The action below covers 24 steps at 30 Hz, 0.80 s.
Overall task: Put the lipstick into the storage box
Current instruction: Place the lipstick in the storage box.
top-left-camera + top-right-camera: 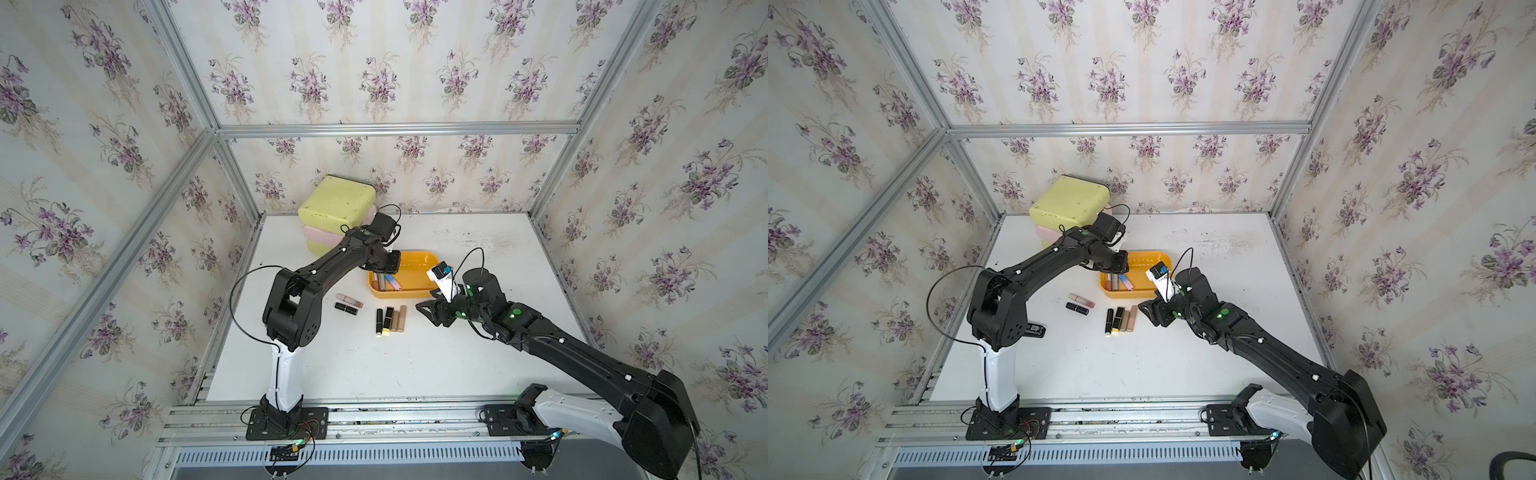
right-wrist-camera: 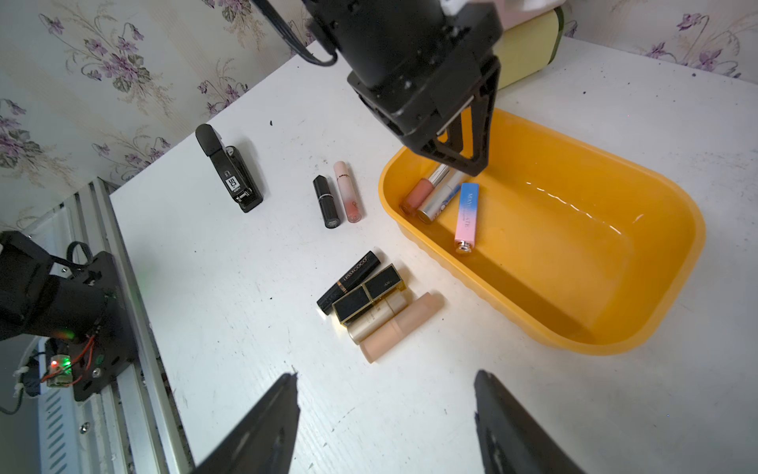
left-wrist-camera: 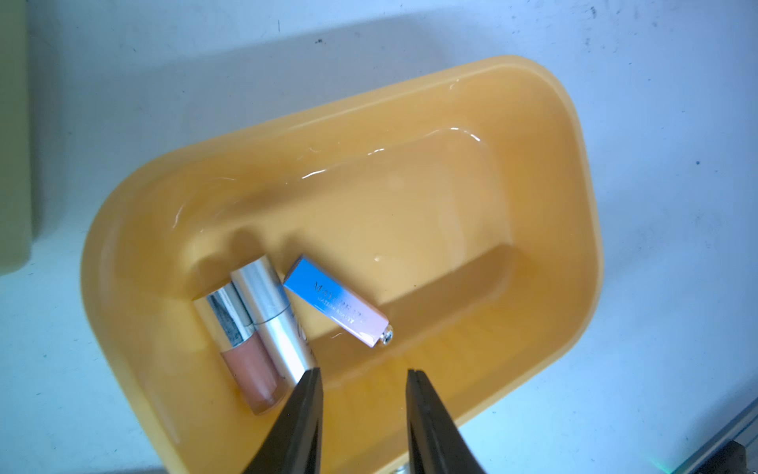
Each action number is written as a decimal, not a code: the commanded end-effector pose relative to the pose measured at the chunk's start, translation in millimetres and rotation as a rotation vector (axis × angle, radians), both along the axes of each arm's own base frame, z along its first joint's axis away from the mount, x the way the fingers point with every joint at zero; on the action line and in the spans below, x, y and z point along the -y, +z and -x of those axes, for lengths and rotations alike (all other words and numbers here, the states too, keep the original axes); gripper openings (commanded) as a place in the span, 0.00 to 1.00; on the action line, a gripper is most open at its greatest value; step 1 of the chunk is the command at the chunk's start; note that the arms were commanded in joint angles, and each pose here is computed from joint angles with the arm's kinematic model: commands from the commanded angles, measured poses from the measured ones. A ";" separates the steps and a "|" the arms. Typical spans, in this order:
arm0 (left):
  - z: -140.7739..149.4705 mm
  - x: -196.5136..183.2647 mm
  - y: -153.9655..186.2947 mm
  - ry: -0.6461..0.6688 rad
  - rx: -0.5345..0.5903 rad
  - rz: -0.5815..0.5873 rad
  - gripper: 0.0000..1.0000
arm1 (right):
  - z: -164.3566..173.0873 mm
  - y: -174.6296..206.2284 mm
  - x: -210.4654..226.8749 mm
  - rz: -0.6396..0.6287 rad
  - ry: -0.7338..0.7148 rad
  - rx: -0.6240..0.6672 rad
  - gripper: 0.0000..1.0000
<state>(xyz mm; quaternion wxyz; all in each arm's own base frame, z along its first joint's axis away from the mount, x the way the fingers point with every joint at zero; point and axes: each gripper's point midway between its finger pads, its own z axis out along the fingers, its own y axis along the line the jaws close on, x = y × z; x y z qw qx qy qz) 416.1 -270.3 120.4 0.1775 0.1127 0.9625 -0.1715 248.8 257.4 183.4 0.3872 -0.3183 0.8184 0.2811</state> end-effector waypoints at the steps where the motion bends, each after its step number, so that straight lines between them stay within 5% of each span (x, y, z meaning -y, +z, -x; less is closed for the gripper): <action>1: 4.2 -2.2 20.6 -0.011 0.044 0.022 0.34 | -2.5 8.2 0.3 -0.032 -0.041 -0.023 0.70; 15: 73.4 -35.2 77.3 -0.043 0.136 0.096 0.38 | -9.3 -10.8 -6.7 -0.034 -0.154 -0.266 0.72; 24: 127.5 -80.3 104.7 -0.028 0.222 0.112 0.63 | -12.6 -70.1 -27.1 0.144 -0.235 -0.509 0.66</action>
